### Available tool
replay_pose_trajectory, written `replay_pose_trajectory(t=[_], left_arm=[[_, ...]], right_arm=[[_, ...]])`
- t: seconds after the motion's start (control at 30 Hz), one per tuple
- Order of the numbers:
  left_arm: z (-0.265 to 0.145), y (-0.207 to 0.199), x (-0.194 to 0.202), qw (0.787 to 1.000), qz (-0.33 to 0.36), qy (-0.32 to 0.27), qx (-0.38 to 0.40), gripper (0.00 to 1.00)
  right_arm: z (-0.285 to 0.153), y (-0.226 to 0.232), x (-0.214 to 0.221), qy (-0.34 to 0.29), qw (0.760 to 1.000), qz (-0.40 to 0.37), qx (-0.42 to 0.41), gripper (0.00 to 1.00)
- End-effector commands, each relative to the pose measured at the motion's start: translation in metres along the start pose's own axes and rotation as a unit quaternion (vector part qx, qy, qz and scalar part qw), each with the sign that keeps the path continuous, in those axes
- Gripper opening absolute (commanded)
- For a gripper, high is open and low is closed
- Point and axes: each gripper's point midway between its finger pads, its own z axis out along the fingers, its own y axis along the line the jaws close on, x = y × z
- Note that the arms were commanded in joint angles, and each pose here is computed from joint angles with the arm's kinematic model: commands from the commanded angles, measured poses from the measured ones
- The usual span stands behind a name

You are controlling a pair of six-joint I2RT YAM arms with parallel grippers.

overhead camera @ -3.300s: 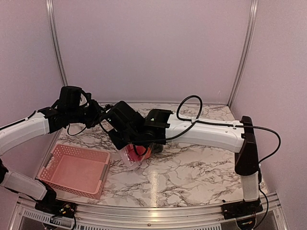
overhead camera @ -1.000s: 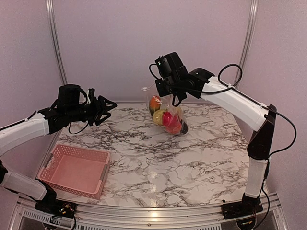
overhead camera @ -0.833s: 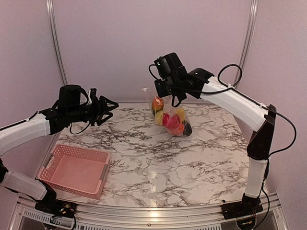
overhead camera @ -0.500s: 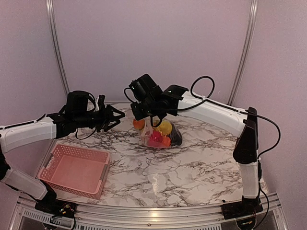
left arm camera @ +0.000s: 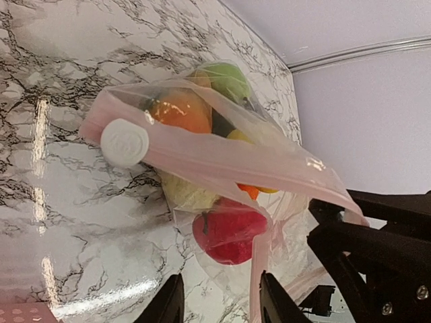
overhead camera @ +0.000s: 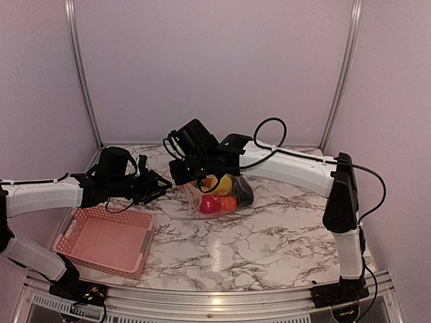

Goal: Open the zip-top bag and remove the fake food
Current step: Open the zipper of the food storage bag at the center of the board.

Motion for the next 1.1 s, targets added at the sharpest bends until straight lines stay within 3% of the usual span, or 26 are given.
replay_pose_trajectory(t=[0.0, 0.17, 0.73, 0.93, 1.07], left_arm=[[-0.004, -0.010, -0.006, 0.999, 0.017, -0.025, 0.013, 0.42], [0.004, -0.009, -0.007, 0.999, 0.000, -0.036, 0.014, 0.47], [0.034, -0.004, -0.024, 0.993, -0.065, -0.093, 0.029, 0.51], [0.046, 0.004, -0.023, 0.993, -0.068, -0.090, 0.016, 0.42], [0.047, 0.010, -0.023, 0.994, -0.059, -0.093, 0.002, 0.27]], right_arm=[[-0.009, 0.014, -0.008, -0.017, 1.000, 0.009, -0.022, 0.15], [-0.009, 0.010, -0.006, -0.014, 1.000, 0.010, -0.011, 0.00], [-0.011, 0.012, 0.001, -0.007, 1.000, 0.014, -0.015, 0.00], [-0.010, 0.009, 0.002, -0.008, 1.000, 0.012, -0.007, 0.00], [-0.010, 0.005, 0.000, -0.011, 1.000, 0.007, 0.006, 0.00]])
